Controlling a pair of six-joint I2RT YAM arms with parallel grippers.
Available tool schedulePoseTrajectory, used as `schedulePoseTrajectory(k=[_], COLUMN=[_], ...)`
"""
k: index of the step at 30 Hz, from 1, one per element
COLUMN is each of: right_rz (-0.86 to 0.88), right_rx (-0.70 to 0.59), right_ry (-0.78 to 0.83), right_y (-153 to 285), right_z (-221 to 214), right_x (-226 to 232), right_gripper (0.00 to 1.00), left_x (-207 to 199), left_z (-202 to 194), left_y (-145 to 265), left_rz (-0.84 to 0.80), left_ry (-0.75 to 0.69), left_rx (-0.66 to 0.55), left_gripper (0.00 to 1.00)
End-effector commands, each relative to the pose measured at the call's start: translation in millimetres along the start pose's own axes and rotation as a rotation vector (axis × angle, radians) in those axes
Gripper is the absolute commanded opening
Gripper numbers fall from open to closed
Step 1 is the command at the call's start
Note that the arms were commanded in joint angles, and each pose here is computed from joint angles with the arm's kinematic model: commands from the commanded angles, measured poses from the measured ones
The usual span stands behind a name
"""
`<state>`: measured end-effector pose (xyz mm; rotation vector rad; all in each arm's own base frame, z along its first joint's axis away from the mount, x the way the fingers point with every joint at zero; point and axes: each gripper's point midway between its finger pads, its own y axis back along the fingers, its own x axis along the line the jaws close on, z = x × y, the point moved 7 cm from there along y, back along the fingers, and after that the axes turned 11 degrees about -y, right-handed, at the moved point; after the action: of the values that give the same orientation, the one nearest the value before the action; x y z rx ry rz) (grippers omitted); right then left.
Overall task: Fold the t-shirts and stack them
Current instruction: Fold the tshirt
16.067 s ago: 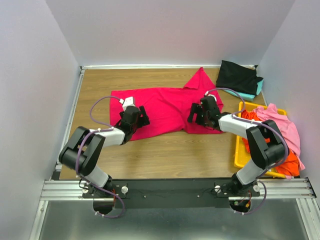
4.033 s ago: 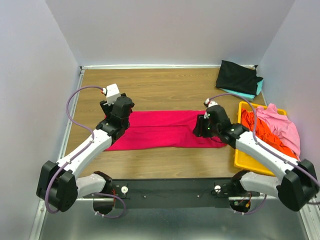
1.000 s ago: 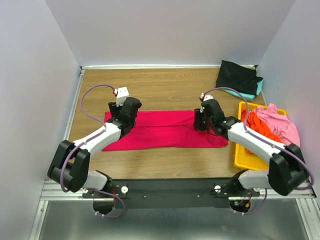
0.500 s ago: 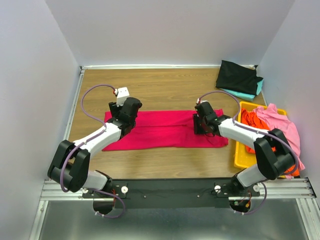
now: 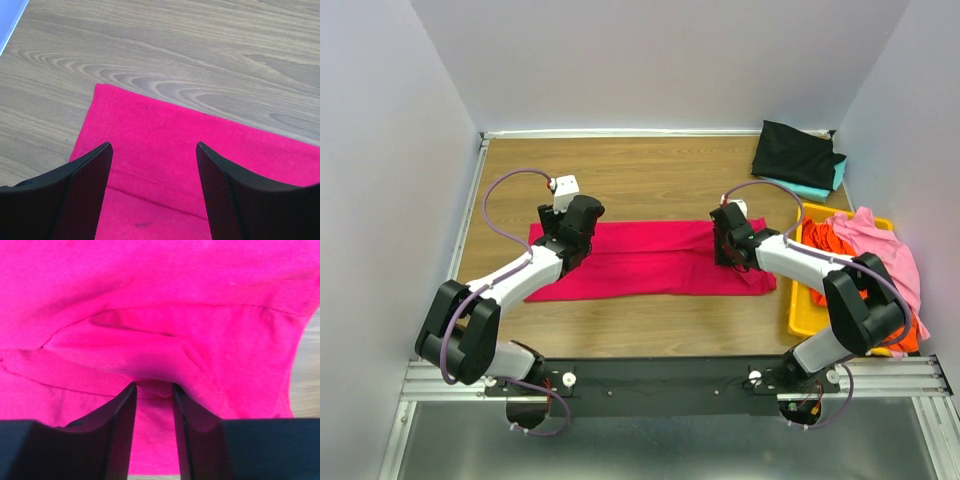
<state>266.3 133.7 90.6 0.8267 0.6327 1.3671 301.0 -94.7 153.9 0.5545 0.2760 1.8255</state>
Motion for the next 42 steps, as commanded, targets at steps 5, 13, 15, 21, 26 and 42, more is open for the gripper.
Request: schedulePoseTrajectory(k=[5, 13, 15, 21, 26, 42], right_rz=[-0.074, -0.054, -0.046, 0.0, -0.031, -0.084], right_rx=[-0.014, -0.025, -0.021, 0.0, -0.015, 0.029], right_ry=[-0.02, -0.021, -0.02, -0.016, -0.016, -0.017], right_y=[-6, 1, 2, 5, 4, -5], right_z=[4, 7, 6, 5, 5, -4], right_x=[-7, -6, -6, -1, -5, -10], right_gripper=[0.34, 0.15, 0.08, 0.0, 0.0, 0.4], left_x=[-1, -1, -2, -1, -2, -1], left_z=[8, 8, 8, 8, 8, 8], left_y=[4, 4, 4, 5, 4, 4], left_rz=[0.0, -0.002, -0.002, 0.001, -0.001, 0.002], left_ry=[0.021, 0.019, 0.021, 0.022, 0.02, 0.021], left_rx=[-0.014, -0.013, -0.013, -0.014, -0.012, -0.012], left_gripper=[0.76, 0.76, 0.76, 0.76, 0.76, 0.76])
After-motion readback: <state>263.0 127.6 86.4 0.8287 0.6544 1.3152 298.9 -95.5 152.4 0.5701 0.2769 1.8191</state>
